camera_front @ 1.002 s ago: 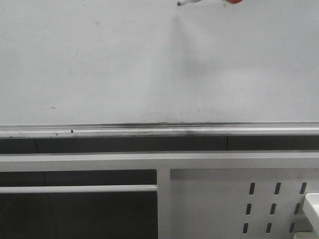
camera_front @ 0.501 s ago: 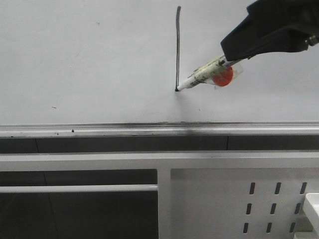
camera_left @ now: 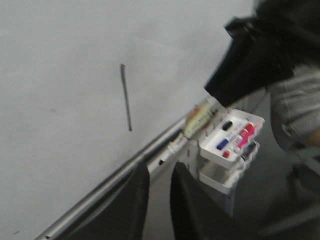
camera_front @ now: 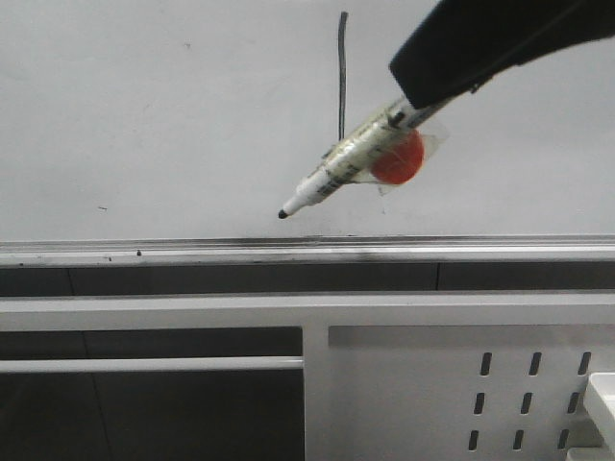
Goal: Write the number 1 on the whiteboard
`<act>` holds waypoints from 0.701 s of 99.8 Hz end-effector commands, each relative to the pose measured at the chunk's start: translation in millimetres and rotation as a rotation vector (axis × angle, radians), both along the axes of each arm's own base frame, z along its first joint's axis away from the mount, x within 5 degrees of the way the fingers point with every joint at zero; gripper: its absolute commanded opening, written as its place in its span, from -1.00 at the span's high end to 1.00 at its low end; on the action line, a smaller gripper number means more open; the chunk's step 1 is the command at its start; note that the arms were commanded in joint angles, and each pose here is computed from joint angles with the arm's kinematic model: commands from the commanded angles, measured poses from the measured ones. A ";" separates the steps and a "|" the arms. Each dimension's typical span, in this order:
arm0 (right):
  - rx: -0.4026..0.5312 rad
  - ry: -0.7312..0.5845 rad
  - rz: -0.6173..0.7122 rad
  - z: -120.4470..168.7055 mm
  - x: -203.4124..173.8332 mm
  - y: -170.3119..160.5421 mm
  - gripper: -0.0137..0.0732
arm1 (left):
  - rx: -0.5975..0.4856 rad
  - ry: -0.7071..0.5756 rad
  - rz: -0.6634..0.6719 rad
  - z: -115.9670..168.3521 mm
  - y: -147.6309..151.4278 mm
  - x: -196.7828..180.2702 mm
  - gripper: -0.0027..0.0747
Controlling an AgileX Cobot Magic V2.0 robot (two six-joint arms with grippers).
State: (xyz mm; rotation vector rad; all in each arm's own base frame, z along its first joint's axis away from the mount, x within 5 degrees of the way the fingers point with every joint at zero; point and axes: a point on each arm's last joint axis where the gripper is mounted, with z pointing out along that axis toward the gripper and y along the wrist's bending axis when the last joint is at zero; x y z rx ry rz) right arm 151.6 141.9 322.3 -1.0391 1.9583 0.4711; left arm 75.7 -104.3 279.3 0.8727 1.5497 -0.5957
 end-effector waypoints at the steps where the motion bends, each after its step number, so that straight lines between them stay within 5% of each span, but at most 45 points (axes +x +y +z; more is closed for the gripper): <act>1: 0.015 -0.056 0.039 26.5 1.2 6.2 0.85 | 0.084 -0.025 -0.075 0.2 -18.0 4.6 0.14; 12: -0.037 -0.046 0.083 35.1 4.0 12.8 0.85 | 0.189 -0.031 -0.135 -6.3 -38.5 13.4 -0.13; 70: -0.087 -0.045 0.165 48.3 7.0 32.3 0.85 | 0.319 -0.052 -0.186 2.0 -103.4 53.2 0.07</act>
